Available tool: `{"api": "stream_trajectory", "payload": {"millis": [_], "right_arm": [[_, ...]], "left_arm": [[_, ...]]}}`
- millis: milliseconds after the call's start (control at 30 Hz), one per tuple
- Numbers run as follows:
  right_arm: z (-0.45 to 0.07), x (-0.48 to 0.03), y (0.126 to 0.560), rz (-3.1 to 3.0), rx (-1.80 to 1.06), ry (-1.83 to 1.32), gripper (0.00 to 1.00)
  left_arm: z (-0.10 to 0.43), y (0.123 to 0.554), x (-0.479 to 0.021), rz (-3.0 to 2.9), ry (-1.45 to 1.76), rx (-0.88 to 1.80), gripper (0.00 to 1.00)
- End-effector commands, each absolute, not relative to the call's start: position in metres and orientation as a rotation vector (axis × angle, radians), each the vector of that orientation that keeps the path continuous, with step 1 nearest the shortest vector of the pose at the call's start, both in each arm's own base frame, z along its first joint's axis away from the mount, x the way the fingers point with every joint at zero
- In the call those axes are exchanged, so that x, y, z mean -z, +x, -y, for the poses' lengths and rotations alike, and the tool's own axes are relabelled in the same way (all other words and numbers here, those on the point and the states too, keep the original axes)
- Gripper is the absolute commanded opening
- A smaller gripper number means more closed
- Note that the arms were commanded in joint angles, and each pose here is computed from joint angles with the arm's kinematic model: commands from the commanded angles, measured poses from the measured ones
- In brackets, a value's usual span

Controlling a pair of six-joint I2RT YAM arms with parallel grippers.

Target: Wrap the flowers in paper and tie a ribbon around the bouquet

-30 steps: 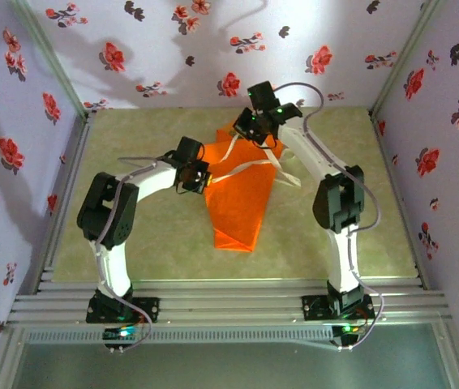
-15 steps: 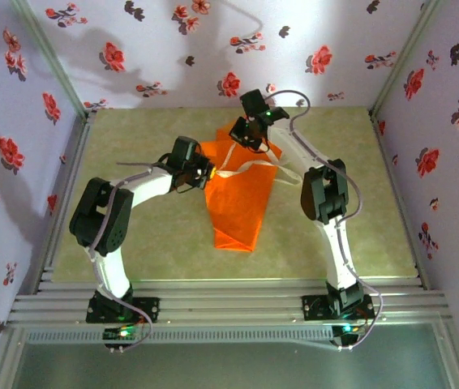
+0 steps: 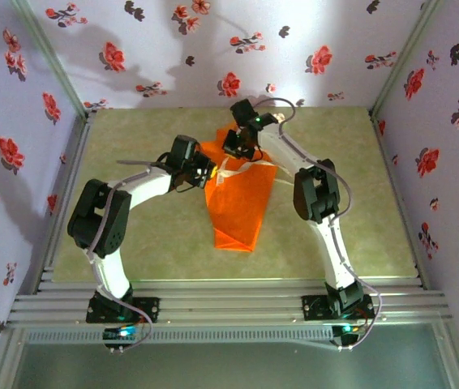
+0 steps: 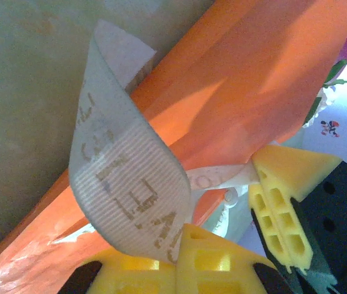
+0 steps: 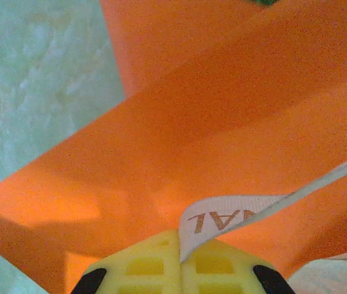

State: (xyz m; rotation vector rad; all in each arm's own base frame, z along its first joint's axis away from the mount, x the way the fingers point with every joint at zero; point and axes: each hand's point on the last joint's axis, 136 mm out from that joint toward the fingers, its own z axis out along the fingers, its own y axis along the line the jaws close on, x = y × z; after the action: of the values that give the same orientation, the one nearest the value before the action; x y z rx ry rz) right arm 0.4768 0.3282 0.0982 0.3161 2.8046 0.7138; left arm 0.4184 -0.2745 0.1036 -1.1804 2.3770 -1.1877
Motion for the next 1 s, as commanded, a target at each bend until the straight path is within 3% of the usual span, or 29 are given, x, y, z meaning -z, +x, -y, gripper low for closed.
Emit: {"api": "stream_trajectory", "payload": {"millis": [0,100,200,267,333,367,433,567,667,833,967], "right_arm": [[-0.331,-0.105,0.459,-2.838,-0.699,0.234,0.00],[-0.332,-0.104,0.451,-2.852,-0.686,0.217,0.00],[-0.331,-0.095,0.446,-2.878,-0.677,0.220,0.00],[-0.330,-0.090,0.445,-2.893,-0.668,0.219,0.00],[-0.329,-0.088,0.444,-2.902,-0.670,0.223,0.00],[-0.328,-0.087,0.445,-2.904,-0.673,0.223,0.00],[-0.329,-0.085,0.444,-2.914,-0.682,0.229,0.00],[-0.330,-0.078,0.441,-2.941,-0.691,0.240,0.00],[-0.331,-0.074,0.439,-2.953,-0.702,0.244,0.00],[-0.333,-0.072,0.438,-2.968,-0.713,0.245,0.00],[-0.331,-0.068,0.436,-2.991,-0.691,0.243,0.00]], "left_arm": [[0.277,0.415,-0.110,-2.397,-1.121,1.180,0.00],[0.279,0.422,-0.107,-2.401,-1.104,1.173,0.01],[0.284,0.430,-0.111,-2.410,-1.047,1.166,0.09],[0.284,0.430,-0.113,-2.425,-1.020,1.147,0.22],[0.281,0.424,-0.114,-2.467,-0.986,1.100,0.43],[0.279,0.421,-0.116,-2.482,-0.969,1.079,0.49],[0.271,0.410,-0.121,-2.509,-0.926,1.002,0.57],[0.252,0.387,-0.141,-2.511,-0.826,0.886,0.64],[0.244,0.367,-0.144,-2.551,-0.736,0.829,0.57],[0.249,0.335,-0.117,-2.703,-0.554,0.778,0.21],[0.263,0.325,-0.101,-2.798,-0.337,0.670,0.19]]}}
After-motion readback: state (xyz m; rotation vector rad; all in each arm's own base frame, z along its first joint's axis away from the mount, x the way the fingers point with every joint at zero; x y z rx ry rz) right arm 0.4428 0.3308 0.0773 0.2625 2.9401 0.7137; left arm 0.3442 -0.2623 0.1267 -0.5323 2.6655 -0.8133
